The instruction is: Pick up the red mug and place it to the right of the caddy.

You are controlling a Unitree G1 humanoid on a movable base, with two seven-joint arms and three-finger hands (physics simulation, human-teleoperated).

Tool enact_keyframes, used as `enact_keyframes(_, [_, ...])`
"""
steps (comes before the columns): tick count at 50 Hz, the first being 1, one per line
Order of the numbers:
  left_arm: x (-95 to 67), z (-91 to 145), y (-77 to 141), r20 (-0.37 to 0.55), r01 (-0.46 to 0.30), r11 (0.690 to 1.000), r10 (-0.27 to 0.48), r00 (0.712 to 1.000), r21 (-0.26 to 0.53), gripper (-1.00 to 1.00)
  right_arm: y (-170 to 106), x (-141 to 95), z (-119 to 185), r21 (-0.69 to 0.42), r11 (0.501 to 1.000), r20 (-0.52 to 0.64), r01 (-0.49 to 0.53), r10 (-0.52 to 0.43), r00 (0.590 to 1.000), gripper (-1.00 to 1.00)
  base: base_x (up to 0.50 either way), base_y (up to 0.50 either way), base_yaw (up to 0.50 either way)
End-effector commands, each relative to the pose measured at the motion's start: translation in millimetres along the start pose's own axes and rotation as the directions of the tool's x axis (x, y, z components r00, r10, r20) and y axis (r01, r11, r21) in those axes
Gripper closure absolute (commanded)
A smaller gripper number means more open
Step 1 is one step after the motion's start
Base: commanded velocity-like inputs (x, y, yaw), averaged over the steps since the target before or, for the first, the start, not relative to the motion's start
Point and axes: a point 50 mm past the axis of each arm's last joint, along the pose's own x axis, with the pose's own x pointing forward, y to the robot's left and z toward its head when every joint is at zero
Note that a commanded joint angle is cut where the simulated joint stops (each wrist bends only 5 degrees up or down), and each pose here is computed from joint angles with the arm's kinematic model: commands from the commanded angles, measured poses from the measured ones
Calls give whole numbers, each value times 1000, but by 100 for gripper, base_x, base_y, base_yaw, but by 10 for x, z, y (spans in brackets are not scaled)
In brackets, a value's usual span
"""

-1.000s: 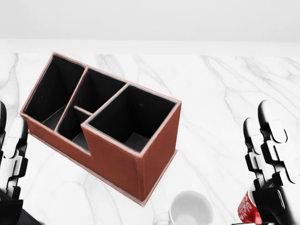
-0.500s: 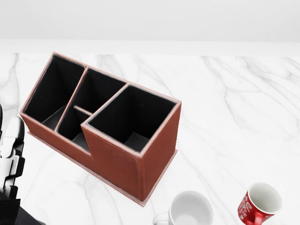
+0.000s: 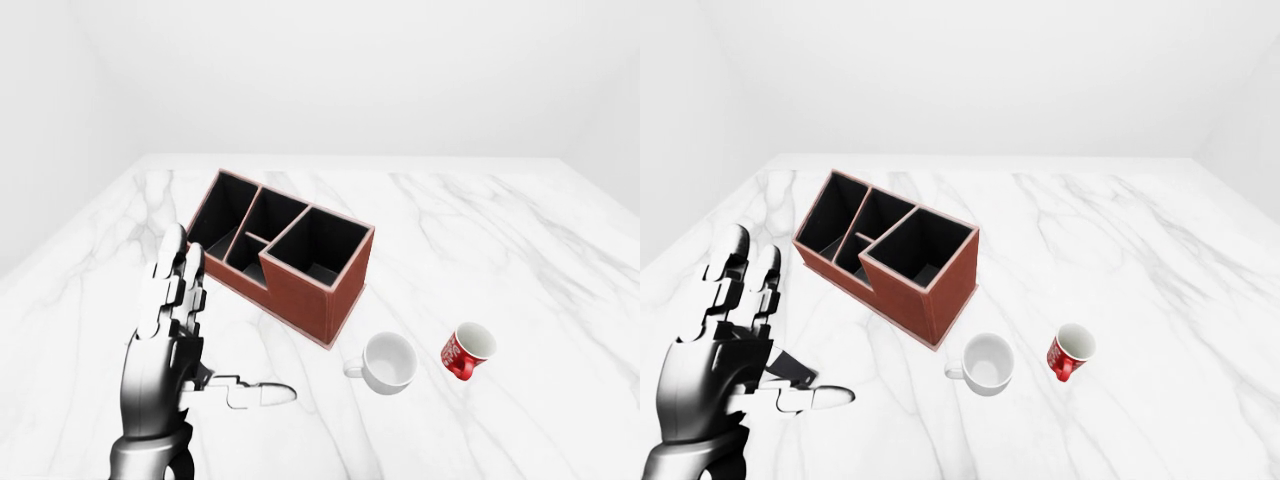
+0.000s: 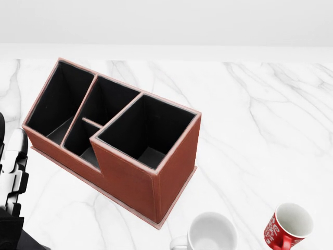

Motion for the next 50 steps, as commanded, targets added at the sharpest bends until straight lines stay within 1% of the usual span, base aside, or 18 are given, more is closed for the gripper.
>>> enact_keyframes(1, [15,-31,10,-7,-3,1000,3,1000,2,-100,78,152,-45,-34,983,28,-182,183,983,-100,0,0,0])
enact_keyframes(3, [19,-35,11,-7,-5,1000,5,1000,2,-100,71,163,-98,-19,984,13,-179,179,984,-100,0,0,0])
enact_keyframes(6, [7,-17,9,-4,-4,1000,4,1000,3,-100,148,138,-199,-65,967,1,-246,247,969,-100,0,0,0])
enact_keyframes(7, [7,-19,11,-5,-4,1000,4,1000,3,-100,188,122,-236,-99,954,-2,-283,284,959,-100,0,0,0])
enact_keyframes(8, [10,-15,24,-2,-7,1000,7,1000,5,-100,241,96,-282,-138,930,-12,-341,343,939,-100,0,0,0])
enact_keyframes(11, [17,-19,43,1,-13,1000,13,1000,4,-100,347,30,-372,-246,857,-34,-453,459,888,-100,0,0,0])
enact_keyframes(14, [5,3,35,5,-11,1000,11,1000,6,-100,458,-59,-491,-366,739,-100,-565,573,814,-100,0,0,0])
enact_keyframes(15, [6,2,37,5,-11,1000,11,1000,5,-100,503,-113,-547,-408,677,-151,-613,612,776,-100,0,0,0])
enact_keyframes(18, [17,-19,38,0,-12,1000,12,1000,5,-100,558,-208,-630,-508,518,-257,-688,672,695,-100,0,0,0])
enact_keyframes(20, [15,-25,33,-3,-10,1000,10,1000,5,-100,554,-256,-704,-534,429,-343,-728,677,651,-100,0,0,0])
enact_keyframes(25, [12,-18,30,-2,-9,1000,9,1000,6,-100,515,-399,-942,-507,258,-551,-822,637,539,-100,0,0,0])
enact_keyframes(31, [13,-12,35,1,-11,1000,11,1000,7,-100,441,-436,-1139,-599,184,-629,-779,494,600,-100,0,0,0])
enact_keyframes(32, [11,-13,41,1,-13,1000,13,1000,6,-100,403,-449,-1207,-599,186,-648,-778,458,609,-100,0,0,0])
enact_keyframes(36, [8,-15,47,-1,-15,1000,15,1000,4,-100,296,-517,-1321,-638,145,-696,-756,312,647,-100,0,0,0])
enact_keyframes(38, [7,-26,33,-7,-11,1000,11,1000,5,-100,229,-486,-1343,-677,121,-689,-726,245,682,-100,0,0,0])
enact_keyframes(42, [11,-21,29,-3,-10,1000,10,1000,6,-100,129,-462,-1382,-717,89,-678,-692,144,721,-100,0,0,0])
enact_keyframes(47, [18,-21,31,-1,-10,1000,10,1000,7,-100,35,-462,-1411,-745,70,-662,-663,45,749,-100,0,0,0])
enact_keyframes(50, [19,-24,22,-2,-8,1000,8,1000,7,-100,-36,-491,-1443,-751,81,-658,-655,-17,753,-100,0,0,0])
